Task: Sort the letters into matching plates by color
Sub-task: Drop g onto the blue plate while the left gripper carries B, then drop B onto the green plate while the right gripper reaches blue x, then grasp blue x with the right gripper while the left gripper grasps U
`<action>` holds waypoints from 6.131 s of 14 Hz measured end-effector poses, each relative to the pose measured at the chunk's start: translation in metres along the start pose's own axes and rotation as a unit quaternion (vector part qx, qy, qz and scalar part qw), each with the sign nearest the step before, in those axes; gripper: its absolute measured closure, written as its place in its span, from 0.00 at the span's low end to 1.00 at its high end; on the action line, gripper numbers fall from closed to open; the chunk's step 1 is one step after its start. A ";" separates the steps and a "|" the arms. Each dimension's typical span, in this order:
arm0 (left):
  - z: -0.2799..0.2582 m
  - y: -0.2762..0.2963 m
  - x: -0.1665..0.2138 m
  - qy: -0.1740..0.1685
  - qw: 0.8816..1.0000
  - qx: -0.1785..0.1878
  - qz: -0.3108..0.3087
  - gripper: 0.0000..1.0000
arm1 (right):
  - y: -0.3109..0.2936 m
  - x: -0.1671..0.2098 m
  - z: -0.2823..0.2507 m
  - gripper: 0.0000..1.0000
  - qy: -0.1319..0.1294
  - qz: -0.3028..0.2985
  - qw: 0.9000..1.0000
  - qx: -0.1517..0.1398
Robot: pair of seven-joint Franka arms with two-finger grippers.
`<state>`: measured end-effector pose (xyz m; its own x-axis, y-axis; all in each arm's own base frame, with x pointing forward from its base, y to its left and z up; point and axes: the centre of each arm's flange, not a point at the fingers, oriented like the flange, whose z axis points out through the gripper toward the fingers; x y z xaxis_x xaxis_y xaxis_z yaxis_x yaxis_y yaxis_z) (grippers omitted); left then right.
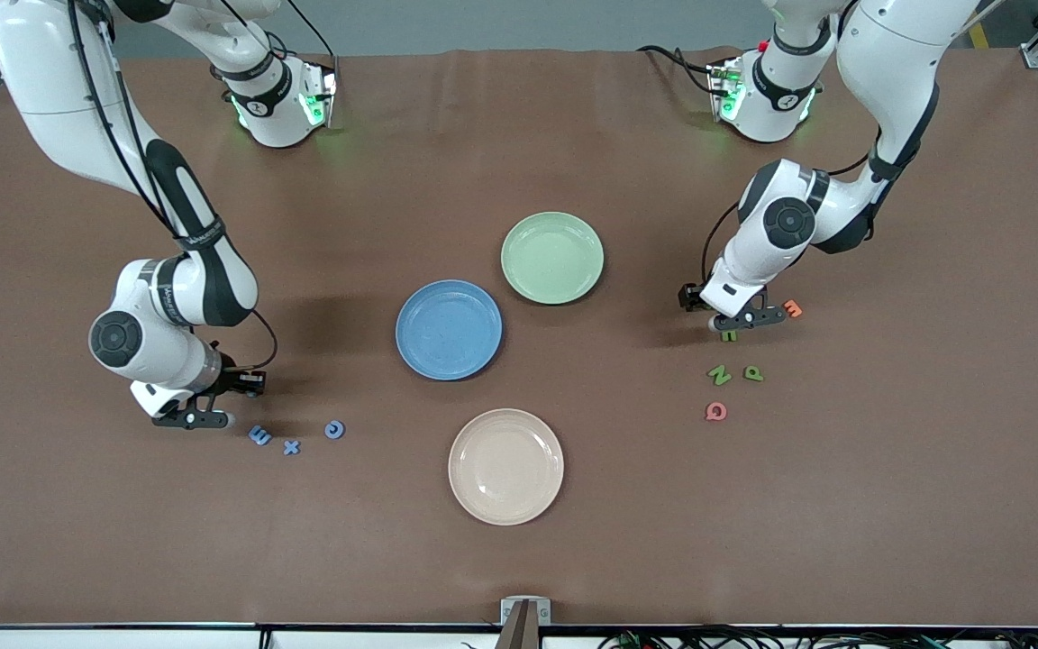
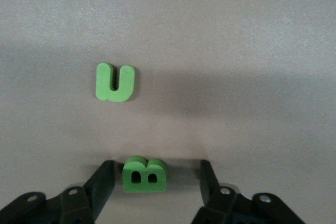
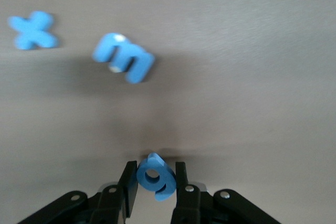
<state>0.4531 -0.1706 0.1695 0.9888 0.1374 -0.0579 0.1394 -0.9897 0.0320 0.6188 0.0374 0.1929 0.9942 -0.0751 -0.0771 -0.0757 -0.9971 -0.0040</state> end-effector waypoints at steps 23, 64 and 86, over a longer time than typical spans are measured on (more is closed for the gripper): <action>-0.072 0.134 -0.044 -0.012 0.997 0.015 -0.073 0.65 | -0.202 -0.063 -0.059 0.00 0.020 0.162 0.986 0.024; -0.081 0.080 0.038 0.021 0.999 0.035 -0.006 0.00 | -0.054 0.064 0.007 0.99 0.023 0.011 1.000 0.000; -0.020 -0.019 0.063 0.008 0.999 0.034 0.030 0.23 | -0.081 0.077 0.000 0.26 0.045 0.019 0.999 0.006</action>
<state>0.5132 -0.1421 0.1852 0.9960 0.0782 -0.0426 0.0768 -0.9965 -0.0328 0.7015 0.1122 0.1868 0.9934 -0.1140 0.0127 -0.1138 -0.9934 -0.0149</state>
